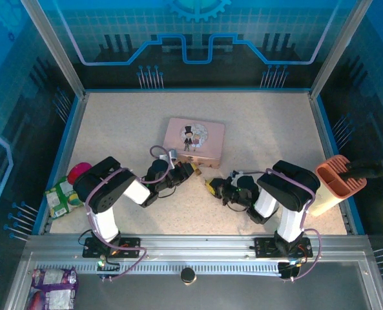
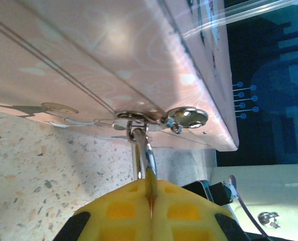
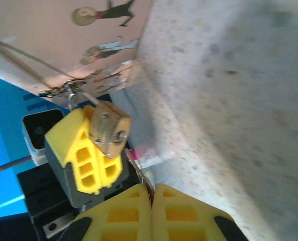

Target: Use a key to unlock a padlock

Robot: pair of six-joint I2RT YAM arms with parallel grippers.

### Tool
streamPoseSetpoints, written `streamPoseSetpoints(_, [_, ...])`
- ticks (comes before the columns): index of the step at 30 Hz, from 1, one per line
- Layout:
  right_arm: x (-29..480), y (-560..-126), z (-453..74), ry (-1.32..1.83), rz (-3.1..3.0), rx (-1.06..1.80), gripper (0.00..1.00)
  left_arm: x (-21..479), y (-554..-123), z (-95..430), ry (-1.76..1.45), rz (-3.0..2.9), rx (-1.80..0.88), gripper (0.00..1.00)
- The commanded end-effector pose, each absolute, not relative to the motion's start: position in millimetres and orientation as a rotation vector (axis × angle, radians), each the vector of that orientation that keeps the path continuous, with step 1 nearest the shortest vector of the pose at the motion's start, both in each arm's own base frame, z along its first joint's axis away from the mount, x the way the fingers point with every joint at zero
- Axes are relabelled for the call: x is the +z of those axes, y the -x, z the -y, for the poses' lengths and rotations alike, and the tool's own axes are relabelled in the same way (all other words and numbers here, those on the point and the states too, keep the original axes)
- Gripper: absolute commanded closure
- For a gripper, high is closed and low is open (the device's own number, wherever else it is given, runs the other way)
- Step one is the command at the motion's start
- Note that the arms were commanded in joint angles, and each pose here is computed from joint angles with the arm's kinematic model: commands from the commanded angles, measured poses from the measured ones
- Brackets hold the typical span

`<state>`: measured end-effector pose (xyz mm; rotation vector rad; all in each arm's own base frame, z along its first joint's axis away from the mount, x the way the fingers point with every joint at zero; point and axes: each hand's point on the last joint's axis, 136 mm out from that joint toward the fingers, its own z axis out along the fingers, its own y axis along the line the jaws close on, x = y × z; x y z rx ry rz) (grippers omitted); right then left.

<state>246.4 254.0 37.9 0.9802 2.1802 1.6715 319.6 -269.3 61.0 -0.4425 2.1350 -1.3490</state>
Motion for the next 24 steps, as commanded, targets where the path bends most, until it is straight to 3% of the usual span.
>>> streamPoseSetpoints(1, [37.0, -245.3, -248.7, -0.966, -2.169, 1.65, 1.0, 40.4, -313.6, 258.1, 0.422, -2.25, -1.209, 1.0])
streamPoseSetpoints(8, [35.2, -246.5, -256.8, -0.954, -2.177, 1.646, 1.0, 27.2, -311.1, 243.5, 0.405, -2.331, -1.038, 0.99])
streamPoseSetpoints(24, [26.1, -242.0, -260.2, -0.949, -2.203, 1.617, 1.0, 21.8, -318.9, 242.4, 0.301, -2.288, -0.98, 0.71])
